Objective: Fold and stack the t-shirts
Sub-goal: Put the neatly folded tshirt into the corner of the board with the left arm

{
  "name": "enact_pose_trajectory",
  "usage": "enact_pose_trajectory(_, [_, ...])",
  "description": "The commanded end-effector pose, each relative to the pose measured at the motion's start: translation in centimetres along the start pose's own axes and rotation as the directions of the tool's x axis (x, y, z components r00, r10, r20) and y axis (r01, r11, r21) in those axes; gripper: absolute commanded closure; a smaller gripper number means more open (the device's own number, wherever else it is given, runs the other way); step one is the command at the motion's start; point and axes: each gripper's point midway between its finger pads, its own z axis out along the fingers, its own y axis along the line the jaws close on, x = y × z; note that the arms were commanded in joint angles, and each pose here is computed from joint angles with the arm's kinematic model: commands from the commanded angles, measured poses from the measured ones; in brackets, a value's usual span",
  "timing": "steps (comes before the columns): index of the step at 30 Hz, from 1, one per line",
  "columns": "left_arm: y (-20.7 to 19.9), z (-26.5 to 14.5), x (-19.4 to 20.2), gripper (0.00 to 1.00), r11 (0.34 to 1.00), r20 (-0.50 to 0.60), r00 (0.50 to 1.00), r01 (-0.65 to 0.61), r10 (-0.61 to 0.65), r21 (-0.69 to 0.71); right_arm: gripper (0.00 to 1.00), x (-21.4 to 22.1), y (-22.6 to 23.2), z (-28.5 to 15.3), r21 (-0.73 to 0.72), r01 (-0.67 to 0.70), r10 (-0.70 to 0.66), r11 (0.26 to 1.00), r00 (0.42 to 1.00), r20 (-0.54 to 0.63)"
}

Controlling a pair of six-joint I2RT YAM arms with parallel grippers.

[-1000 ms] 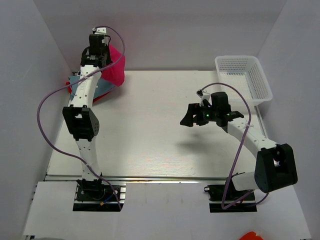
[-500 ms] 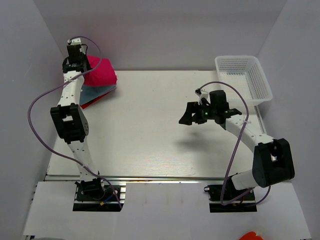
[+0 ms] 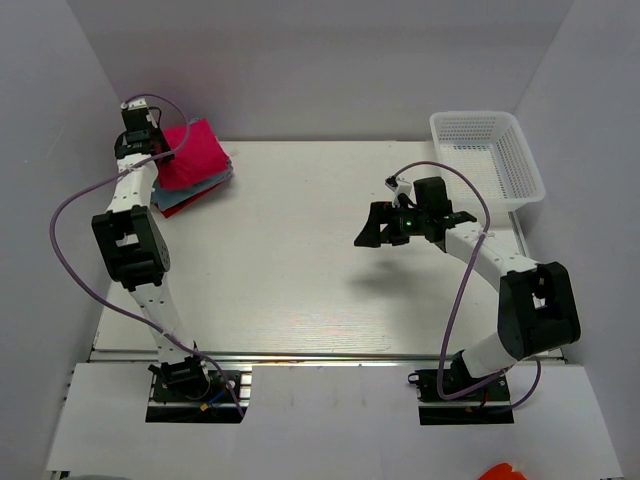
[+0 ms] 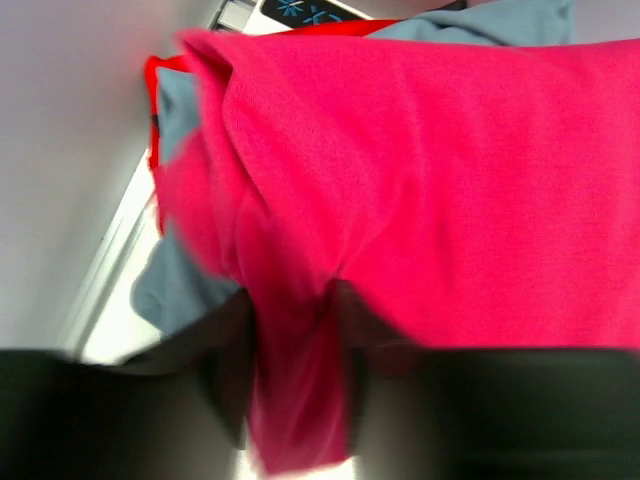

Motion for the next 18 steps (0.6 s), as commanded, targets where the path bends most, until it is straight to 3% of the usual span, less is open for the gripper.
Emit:
enact_pose_trajectory(1, [1.3,-3.4,-5.4,0.50,0.999,0.122,0.992,0.038,-0.036,-0.019,0.10,-2.1,1.0,-0.2,-0.035,0.032,-0.030,0.999,0.999,0.044])
enact_pose_trajectory(2, [1.2,-3.6,-5.8,0.31,0.999,0.130,0.991,0.039,-0.037,-0.017,0.10,-2.1,0.8,-0.2,-0.035,0.029,-0.027,0.999,0.999,0.043])
enact_pose_trajectory(4, [2.0,-3.7,-5.7,0.24,0.997,0.118,0.992,0.042,-0.034,-0.061,0.10,-2.1,0.9,-0.1,-0.038,0.033,-0.032,0.999,0.999,0.040])
enact_pose_trajectory(5, [2.2,-3.8,-5.8,0.16,0.996,0.118,0.992,0.043,-0.034,-0.073,0.10,-2.1,1.0,0.0,-0.039,0.033,-0.032,0.999,0.999,0.040])
enact_pose_trajectory(6, [2.2,-4.0,-6.0,0.00,0.996,0.117,0.993,0.043,-0.034,-0.074,0.10,-2.2,1.0,-0.1,-0.043,0.028,-0.026,0.999,0.999,0.041])
enact_pose_trajectory(10, [2.9,-4.5,-6.2,0.00,0.994,0.107,0.993,0.057,-0.047,-0.092,0.10,-2.0,1.0,-0.1,-0.046,0.023,-0.021,0.999,0.999,0.036])
enact_pose_trajectory(18, [-3.8,-7.0,-7.7,0.00,0.972,0.154,0.988,-0.059,0.023,0.229,0.10,-1.9,1.4,0.0,-0.066,0.021,-0.019,0.998,0.999,0.032])
